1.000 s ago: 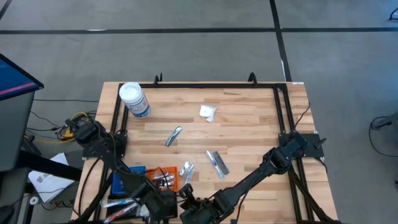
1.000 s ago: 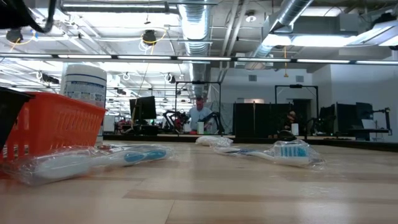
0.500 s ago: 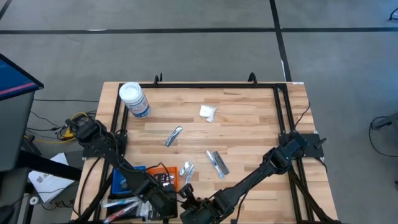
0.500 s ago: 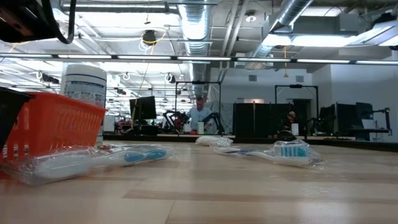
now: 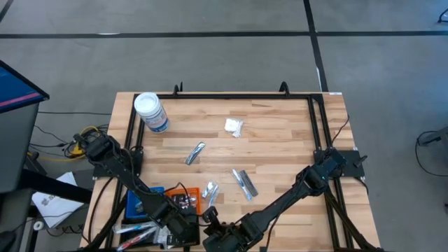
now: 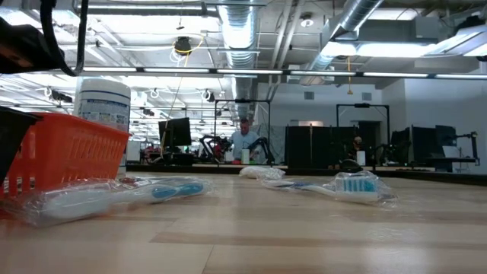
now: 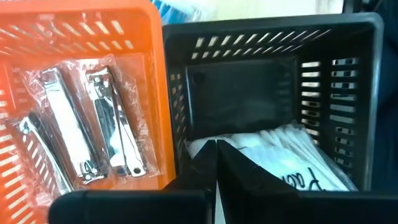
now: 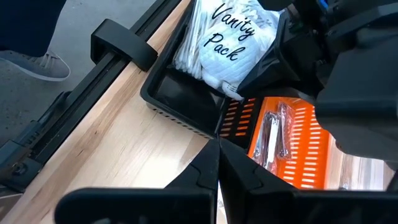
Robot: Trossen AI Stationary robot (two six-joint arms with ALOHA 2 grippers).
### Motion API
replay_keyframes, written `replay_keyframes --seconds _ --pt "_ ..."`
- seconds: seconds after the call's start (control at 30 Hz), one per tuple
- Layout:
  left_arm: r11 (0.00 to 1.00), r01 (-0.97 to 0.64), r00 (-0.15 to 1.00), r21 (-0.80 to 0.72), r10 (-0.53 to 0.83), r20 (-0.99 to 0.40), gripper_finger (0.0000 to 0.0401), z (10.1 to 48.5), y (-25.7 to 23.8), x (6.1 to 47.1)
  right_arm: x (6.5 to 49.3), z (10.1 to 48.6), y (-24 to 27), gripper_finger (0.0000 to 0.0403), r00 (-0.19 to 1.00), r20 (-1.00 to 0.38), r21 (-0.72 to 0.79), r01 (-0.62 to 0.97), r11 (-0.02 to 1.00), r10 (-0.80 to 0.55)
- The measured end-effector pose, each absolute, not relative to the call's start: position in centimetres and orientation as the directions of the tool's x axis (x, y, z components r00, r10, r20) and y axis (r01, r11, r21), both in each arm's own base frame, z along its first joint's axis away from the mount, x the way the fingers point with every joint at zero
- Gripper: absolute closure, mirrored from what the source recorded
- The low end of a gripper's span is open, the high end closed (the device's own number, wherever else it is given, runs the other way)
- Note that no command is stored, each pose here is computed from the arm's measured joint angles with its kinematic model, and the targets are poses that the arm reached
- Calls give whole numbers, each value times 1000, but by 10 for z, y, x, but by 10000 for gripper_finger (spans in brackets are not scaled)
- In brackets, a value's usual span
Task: Pick & Place Travel size toiletries
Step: Put the bottom cotton pack into the right black basket
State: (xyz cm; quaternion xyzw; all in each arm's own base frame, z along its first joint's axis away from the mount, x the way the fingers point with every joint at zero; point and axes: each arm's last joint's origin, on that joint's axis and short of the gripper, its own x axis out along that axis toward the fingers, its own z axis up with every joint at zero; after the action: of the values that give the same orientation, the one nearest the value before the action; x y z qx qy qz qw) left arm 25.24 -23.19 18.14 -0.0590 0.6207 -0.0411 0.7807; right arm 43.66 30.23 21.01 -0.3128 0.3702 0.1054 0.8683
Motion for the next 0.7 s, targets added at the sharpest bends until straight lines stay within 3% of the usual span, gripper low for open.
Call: replay_keyframes --seconds 0.7 --pt "986 -2 206 -164 -160 -965 401 171 -236 256 436 210 302 403 703 -709 -465 -415 782 -49"
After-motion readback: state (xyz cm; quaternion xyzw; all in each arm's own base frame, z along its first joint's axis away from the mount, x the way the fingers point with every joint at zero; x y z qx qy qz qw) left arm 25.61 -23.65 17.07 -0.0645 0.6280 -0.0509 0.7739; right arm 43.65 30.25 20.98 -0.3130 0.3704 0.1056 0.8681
